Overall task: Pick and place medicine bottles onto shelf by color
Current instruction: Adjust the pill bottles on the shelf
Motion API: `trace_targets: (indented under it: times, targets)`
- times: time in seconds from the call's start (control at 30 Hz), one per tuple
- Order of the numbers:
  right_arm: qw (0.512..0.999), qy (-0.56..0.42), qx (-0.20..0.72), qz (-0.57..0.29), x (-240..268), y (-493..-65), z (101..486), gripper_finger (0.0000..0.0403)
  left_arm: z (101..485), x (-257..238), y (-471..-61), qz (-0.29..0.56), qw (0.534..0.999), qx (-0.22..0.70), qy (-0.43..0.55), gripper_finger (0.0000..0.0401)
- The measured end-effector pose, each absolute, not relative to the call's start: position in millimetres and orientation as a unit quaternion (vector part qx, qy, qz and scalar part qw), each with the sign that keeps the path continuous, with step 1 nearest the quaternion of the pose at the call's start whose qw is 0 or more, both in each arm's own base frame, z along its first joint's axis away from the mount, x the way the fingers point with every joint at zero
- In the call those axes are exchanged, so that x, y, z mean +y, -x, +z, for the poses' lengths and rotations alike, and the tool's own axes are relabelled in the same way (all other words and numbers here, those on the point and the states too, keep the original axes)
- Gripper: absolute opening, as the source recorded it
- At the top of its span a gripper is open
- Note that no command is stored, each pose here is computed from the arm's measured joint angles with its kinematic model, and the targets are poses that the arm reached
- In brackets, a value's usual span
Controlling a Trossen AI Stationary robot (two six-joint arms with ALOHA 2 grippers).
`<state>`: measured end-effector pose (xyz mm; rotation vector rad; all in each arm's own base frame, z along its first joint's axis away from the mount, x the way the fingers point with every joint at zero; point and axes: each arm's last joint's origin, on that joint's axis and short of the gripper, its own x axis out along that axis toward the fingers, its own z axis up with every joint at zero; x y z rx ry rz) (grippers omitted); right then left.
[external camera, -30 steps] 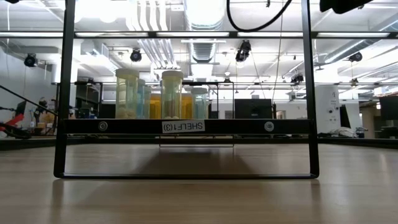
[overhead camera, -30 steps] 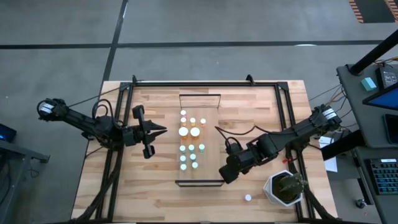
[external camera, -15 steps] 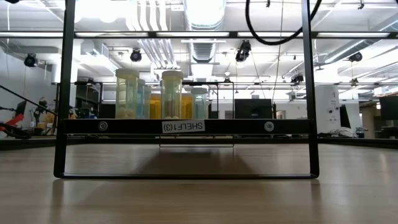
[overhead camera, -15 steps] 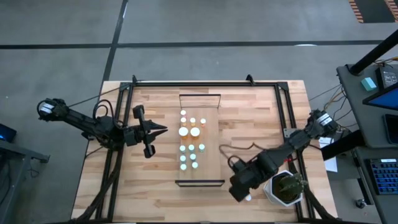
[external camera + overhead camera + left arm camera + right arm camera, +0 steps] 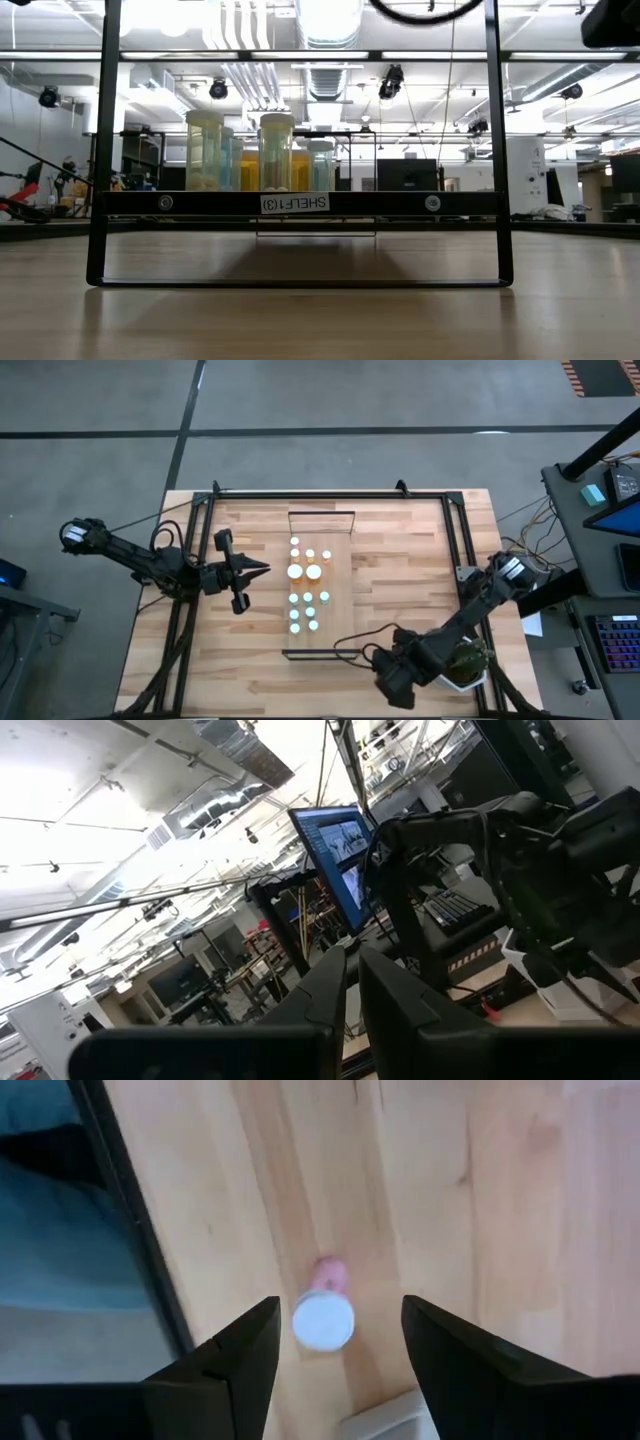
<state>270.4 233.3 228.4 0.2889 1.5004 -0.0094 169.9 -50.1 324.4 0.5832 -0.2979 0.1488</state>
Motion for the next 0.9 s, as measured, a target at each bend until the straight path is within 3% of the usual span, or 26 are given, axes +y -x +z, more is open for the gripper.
trace_targets:
  times: [0.9]
  targets:
    - [0.748, -0.061, 0.661, 0.004, 258, -257, 209, 0.0198, 324, -50, -170, 0.072, 0.945, -0.144, -0.286, 0.0015]
